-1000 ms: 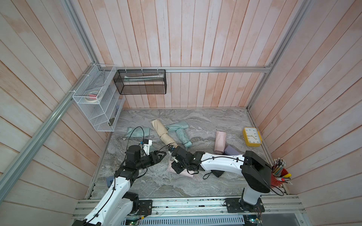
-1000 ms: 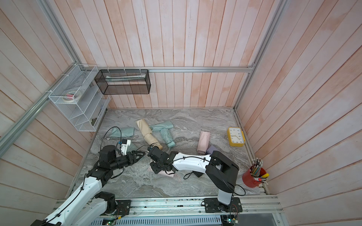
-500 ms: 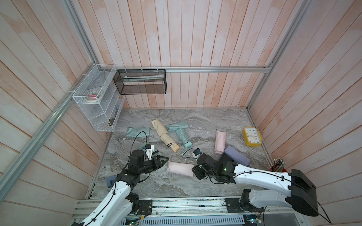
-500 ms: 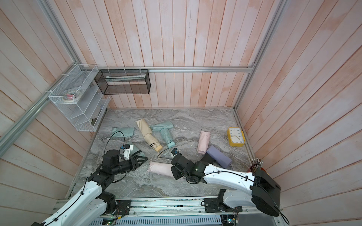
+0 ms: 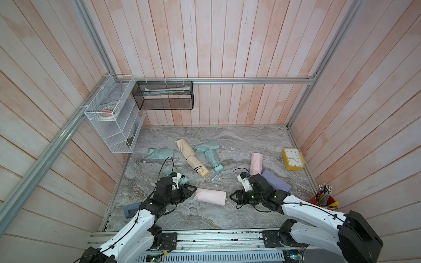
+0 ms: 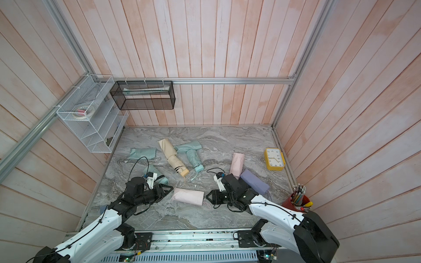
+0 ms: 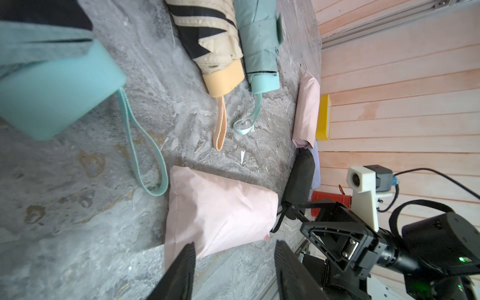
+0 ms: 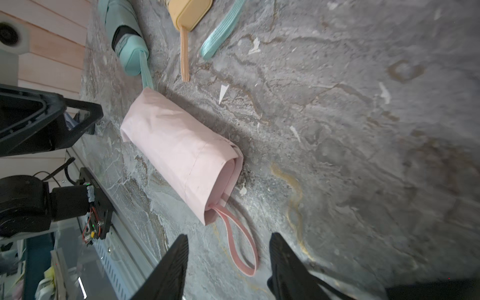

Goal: Take umbrellas out of sleeves
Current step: Move the umbrella to the center of the board, then take out the umbrella from the umbrella sleeve.

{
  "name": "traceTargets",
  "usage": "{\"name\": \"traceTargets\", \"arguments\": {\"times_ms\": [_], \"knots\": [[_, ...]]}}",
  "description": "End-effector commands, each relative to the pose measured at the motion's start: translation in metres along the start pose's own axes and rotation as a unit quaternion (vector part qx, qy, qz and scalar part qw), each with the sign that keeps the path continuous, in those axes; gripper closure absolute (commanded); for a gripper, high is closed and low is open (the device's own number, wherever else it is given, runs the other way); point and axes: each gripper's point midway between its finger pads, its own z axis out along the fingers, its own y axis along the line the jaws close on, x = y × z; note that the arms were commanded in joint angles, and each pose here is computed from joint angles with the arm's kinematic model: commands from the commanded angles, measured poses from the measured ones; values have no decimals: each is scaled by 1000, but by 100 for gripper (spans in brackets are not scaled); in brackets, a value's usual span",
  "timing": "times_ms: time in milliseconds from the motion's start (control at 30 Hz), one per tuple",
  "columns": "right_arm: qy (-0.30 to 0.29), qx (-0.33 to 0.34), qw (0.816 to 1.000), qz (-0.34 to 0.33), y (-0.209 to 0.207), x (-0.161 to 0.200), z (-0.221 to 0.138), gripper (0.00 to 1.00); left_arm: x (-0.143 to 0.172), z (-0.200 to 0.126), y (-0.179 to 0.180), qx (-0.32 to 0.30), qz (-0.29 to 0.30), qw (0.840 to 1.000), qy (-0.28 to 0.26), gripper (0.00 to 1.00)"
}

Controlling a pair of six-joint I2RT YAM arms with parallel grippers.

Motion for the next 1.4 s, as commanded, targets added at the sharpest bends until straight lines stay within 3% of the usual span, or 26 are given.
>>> {"name": "traceTargets", "arguments": {"times_ms": [0,600,867,1100,1367], "knots": [[21,-70,997,-22,30,-10,3,48,-2,5,3,-1,-5,1000,-8,48],[123,-109,986,24,41,-7,37,49,-5,5,8,-8,-1,999,-33,48],[103,-127,986,27,41,-15,44,48,15,0,13,-11,16,1000,-14,48],[66,-62,995,32,18,-14,35,48,36,-4,15,0,40,999,14,48],[58,-43,997,10,12,8,14,48,35,-1,29,-39,72,996,20,48]]}}
